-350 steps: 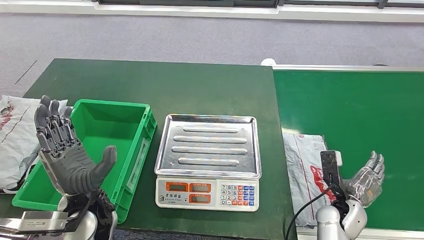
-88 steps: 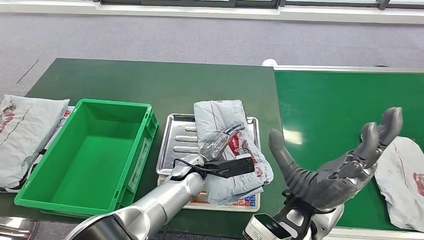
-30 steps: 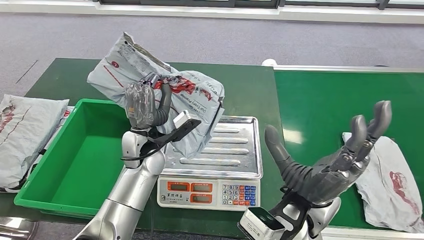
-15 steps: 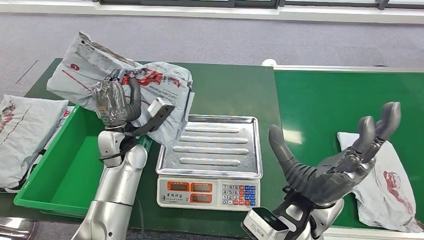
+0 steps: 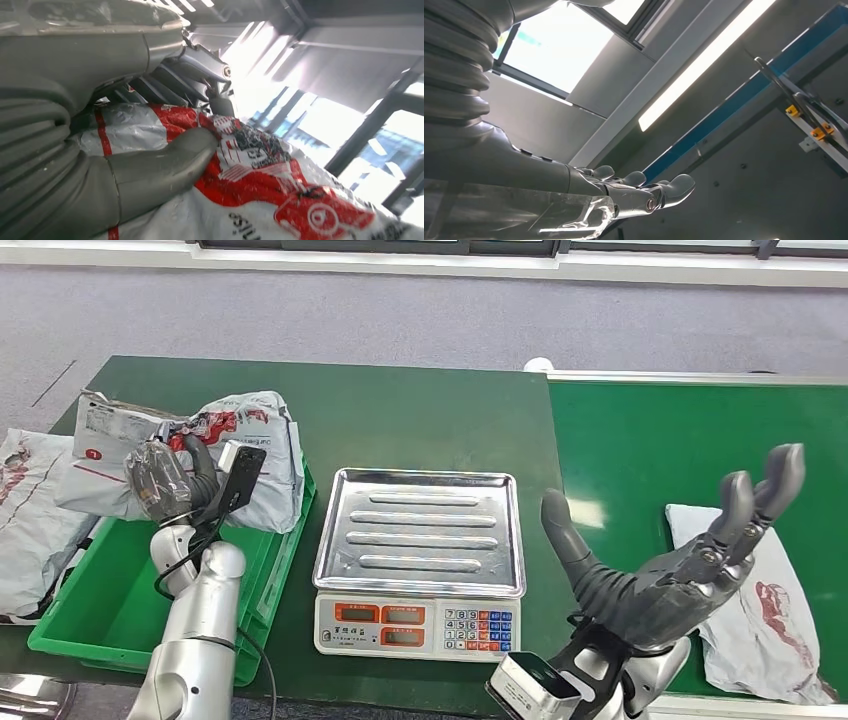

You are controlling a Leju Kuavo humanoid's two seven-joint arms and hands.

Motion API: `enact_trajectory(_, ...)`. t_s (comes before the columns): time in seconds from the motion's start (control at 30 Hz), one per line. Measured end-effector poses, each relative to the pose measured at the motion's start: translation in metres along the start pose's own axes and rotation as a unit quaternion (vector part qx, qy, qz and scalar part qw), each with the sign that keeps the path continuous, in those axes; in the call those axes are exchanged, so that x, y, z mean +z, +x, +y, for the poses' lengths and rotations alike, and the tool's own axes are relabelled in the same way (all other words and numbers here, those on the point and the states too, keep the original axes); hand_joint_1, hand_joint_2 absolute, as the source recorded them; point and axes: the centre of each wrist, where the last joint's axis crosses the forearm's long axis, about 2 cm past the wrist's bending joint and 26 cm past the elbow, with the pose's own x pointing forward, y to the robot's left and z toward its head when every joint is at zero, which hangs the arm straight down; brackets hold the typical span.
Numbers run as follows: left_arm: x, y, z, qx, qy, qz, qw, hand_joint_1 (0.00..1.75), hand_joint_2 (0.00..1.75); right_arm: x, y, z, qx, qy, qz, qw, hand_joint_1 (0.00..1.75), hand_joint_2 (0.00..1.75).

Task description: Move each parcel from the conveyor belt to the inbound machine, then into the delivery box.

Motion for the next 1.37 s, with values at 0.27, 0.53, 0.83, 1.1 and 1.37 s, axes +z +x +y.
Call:
enact_trajectory(0.27, 0.004, -0.03, -0.001, -0.028, -0.023, 0.038, 0.999, 1.75, 1.75, 0.001, -0.001, -0.001, 0.003, 0.001, 0.002, 1.0, 0.0, 1.75)
enact_trajectory(0.53, 0.006, -0.037, -0.005, -0.041, -0.042, 0.053, 0.997, 1.75, 1.75, 0.001, -0.002, -0.001, 0.004, 0.001, 0.003, 1.0, 0.0, 1.75)
enact_trajectory(0.83, 0.017, -0.044, -0.024, -0.098, -0.135, 0.098, 0.981, 1.75, 1.75, 0.001, -0.002, -0.001, 0.005, 0.002, 0.002, 1.0, 0.0, 1.75)
enact_trajectory(1.1, 0.023, -0.046, -0.036, -0.134, -0.221, 0.126, 0.958, 1.75, 1.75, 0.001, -0.002, -0.001, 0.004, 0.002, 0.003, 1.0, 0.0, 1.75)
enact_trajectory(1.37, 0.022, -0.045, -0.04, -0.156, -0.261, 0.132, 0.944, 1.75, 1.75, 0.003, -0.004, -0.002, 0.008, 0.003, 0.006, 1.0, 0.0, 1.75)
